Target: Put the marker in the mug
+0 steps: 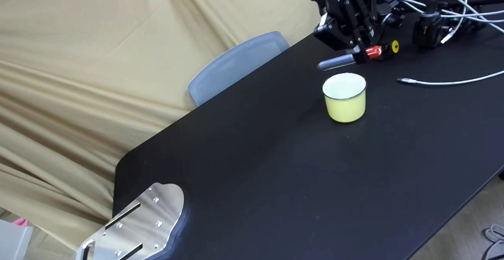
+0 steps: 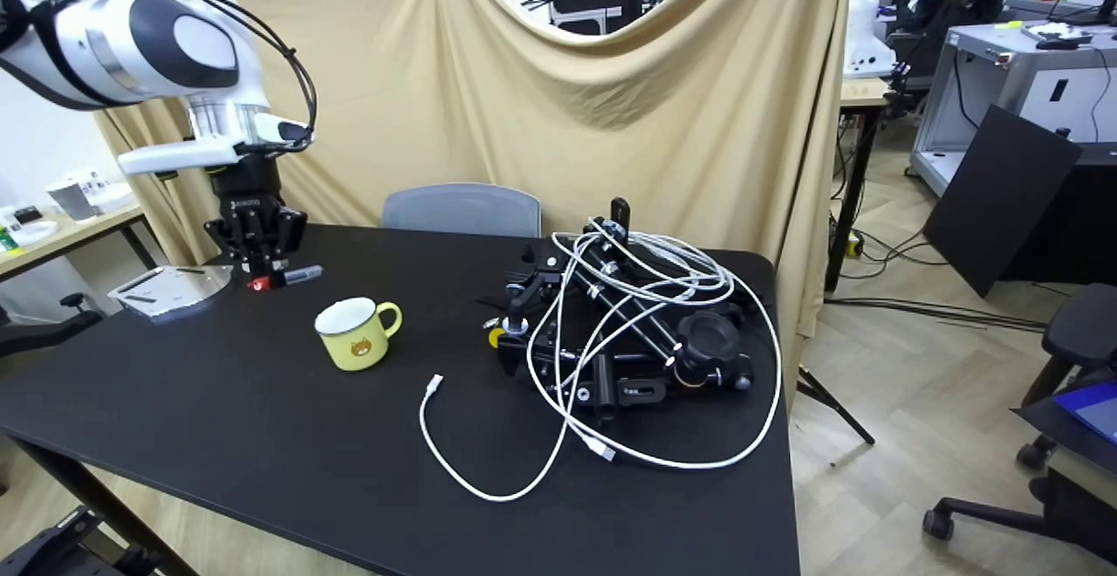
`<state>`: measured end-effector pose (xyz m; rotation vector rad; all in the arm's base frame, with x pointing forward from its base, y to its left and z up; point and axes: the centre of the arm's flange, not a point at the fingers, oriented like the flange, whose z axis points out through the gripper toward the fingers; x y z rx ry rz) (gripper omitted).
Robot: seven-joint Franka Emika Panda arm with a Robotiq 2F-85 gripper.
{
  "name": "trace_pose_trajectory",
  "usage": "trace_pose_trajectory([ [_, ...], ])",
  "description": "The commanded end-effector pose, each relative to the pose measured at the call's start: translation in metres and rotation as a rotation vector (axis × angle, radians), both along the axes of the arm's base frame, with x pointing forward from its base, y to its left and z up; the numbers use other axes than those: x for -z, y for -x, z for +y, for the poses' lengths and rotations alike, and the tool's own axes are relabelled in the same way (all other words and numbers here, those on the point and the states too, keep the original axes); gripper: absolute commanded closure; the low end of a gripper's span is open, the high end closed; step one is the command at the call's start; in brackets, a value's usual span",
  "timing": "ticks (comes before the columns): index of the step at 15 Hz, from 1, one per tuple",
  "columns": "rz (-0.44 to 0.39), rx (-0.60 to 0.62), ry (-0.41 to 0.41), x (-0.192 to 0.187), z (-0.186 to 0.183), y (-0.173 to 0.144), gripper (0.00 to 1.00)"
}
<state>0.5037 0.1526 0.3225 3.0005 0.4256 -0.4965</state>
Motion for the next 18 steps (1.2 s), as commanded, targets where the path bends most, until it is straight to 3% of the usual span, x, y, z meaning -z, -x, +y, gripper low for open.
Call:
trace_pose_trajectory([
  [1, 0.09, 0.033, -0.031, -0.003, -0.022, -0.014, 0.94],
  [9, 0.227, 0.095, -0.07, 0.055, -0.056, -0.035, 0.94],
  [18, 0.234, 0.145, -0.153, 0.084, -0.054, -0.074, 0.94],
])
